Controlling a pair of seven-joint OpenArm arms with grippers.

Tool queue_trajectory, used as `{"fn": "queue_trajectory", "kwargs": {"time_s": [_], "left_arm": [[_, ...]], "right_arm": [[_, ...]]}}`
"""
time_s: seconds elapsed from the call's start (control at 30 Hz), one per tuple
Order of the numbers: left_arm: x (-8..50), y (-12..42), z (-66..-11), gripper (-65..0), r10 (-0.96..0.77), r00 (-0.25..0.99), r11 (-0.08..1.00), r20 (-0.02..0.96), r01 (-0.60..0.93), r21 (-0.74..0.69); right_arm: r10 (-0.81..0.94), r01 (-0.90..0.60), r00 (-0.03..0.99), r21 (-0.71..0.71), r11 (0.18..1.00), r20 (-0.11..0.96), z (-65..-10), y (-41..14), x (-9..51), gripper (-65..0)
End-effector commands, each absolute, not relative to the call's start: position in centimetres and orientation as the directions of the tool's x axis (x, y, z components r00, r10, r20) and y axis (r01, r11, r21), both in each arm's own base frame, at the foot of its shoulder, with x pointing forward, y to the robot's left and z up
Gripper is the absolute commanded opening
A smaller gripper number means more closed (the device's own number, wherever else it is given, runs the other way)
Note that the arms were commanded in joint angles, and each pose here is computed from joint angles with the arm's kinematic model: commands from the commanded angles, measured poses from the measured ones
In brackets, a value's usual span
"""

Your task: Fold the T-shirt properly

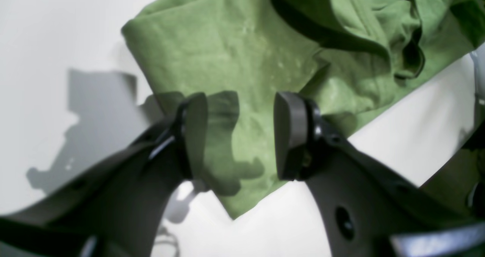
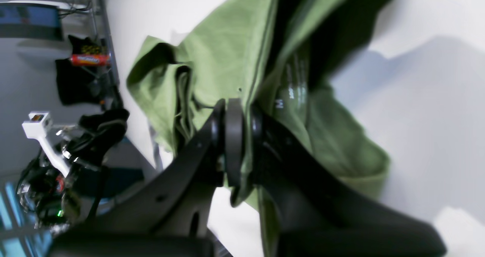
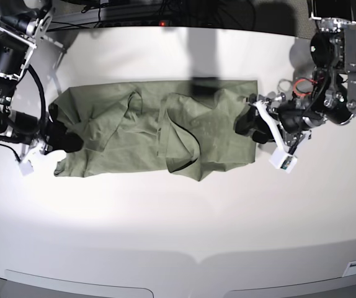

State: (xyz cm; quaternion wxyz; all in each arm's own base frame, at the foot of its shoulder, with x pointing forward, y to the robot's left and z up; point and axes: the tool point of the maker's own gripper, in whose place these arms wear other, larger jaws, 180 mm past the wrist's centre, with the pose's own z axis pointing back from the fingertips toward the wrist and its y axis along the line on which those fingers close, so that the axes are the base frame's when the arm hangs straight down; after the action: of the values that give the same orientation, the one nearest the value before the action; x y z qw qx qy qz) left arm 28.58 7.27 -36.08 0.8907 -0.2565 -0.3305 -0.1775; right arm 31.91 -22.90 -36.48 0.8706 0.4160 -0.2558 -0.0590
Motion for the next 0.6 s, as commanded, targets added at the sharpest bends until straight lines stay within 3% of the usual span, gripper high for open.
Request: {"fn": "queue_trajectory", "kwargs": {"time_s": [0.0, 0.2, 0.57], "left_arm": [[29.5, 7.2, -34.9, -36.8, -0.138, 0.682, 0.803, 0.718, 0.502, -0.322], [29.7, 8.5, -35.7, -36.8, -0.197, 0.68, 0.839, 0.706, 0.49, -0.237], [30.3, 12.9, -35.7, -36.8, -0.281, 0.669, 0.868, 0.689, 0.484, -0.116]], "right_arm": [[-0.342, -0.177, 0.817, 0.766, 0.619, 0.465, -33.8, -22.9, 33.9, -65.0], [-0.393, -0.326, 0.761, 0.828, 0.456, 0.516, -29.3, -18.1, 37.1, -65.0], [-0.143, -0.445, 0.853, 0.842, 0.305, 0.502, -29.5, -5.7, 36.5, -65.0]]}}
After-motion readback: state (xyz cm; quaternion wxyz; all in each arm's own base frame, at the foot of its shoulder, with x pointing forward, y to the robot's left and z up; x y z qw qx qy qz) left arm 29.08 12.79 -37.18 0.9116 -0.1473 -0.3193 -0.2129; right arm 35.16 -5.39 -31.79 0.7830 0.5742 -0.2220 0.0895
